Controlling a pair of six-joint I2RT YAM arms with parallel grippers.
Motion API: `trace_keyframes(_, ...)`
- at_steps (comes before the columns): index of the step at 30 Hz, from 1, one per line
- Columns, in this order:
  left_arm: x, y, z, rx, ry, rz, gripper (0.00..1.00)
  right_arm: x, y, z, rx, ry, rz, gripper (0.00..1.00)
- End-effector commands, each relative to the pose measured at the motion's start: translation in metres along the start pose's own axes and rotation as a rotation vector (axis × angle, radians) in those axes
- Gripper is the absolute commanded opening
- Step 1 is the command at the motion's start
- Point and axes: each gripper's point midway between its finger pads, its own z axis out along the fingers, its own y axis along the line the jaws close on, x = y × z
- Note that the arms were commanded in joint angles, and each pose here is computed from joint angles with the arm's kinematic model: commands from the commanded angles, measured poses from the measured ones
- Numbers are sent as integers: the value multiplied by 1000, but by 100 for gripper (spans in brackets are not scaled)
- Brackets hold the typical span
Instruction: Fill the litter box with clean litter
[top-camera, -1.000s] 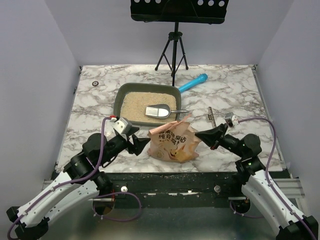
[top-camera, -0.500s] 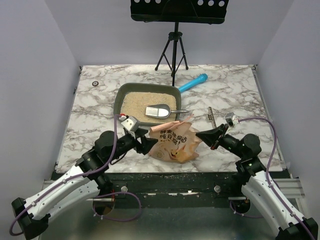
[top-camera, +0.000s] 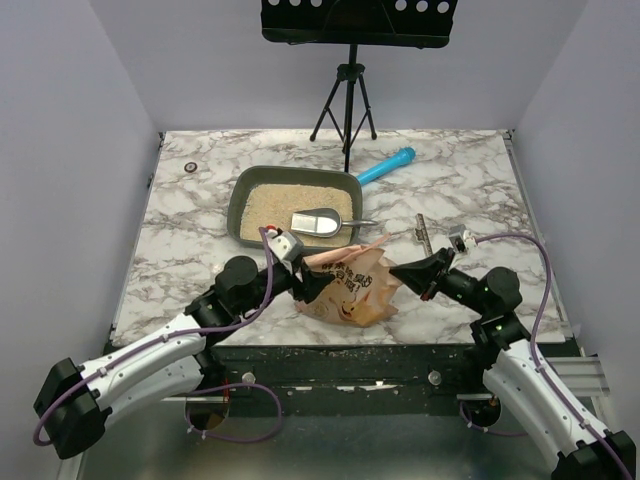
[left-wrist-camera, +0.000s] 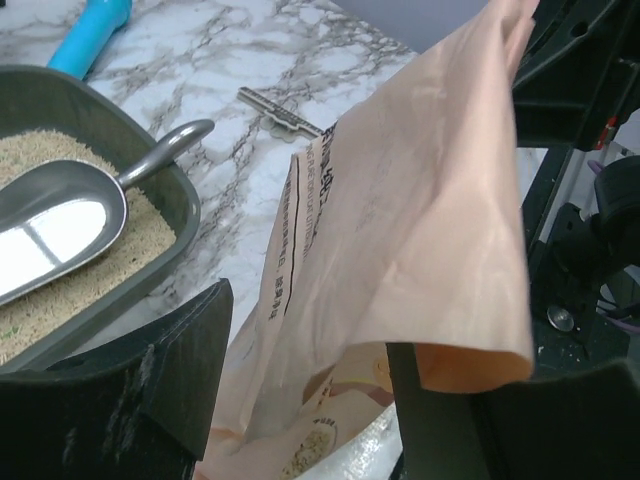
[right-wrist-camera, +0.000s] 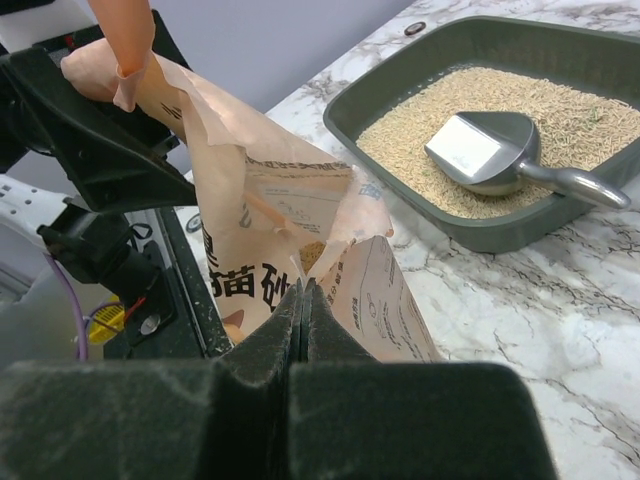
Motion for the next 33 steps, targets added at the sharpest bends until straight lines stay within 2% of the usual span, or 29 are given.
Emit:
trace_keyframes(1, -33, -15, 6, 93, -139, 68, 68, -5, 8, 1, -48, -21, -14, 0)
trace_keyframes(13, -23, -29, 6, 209, -137, 41, 54, -4, 6, 0, -31, -13, 2, 0)
trace_keyframes(19, -26, -27, 6, 210, -138, 41, 23, -4, 5, 0, -26, -10, 9, 0)
trace_keyframes(21, -27, -27, 7, 217, -136, 43, 3, -4, 6, 0, -27, -7, 11, 0)
trace_keyframes(22, -28, -27, 7, 220, -133, 40, 0, -3, 5, 0, -22, -6, 22, 0)
trace_keyframes(27, -46, -11, 0, 120, -126, 0, 0, -6, 2, 1, 19, 18, 76, 0)
trace_keyframes(30, -63, 0, -12, 81, -118, -71, 0, -1, 2, 7, 29, 112, 186, 0)
trace_keyframes(33, -67, 0, -26, 100, -109, -149, 0, 2, 13, 14, -38, 212, 300, 1)
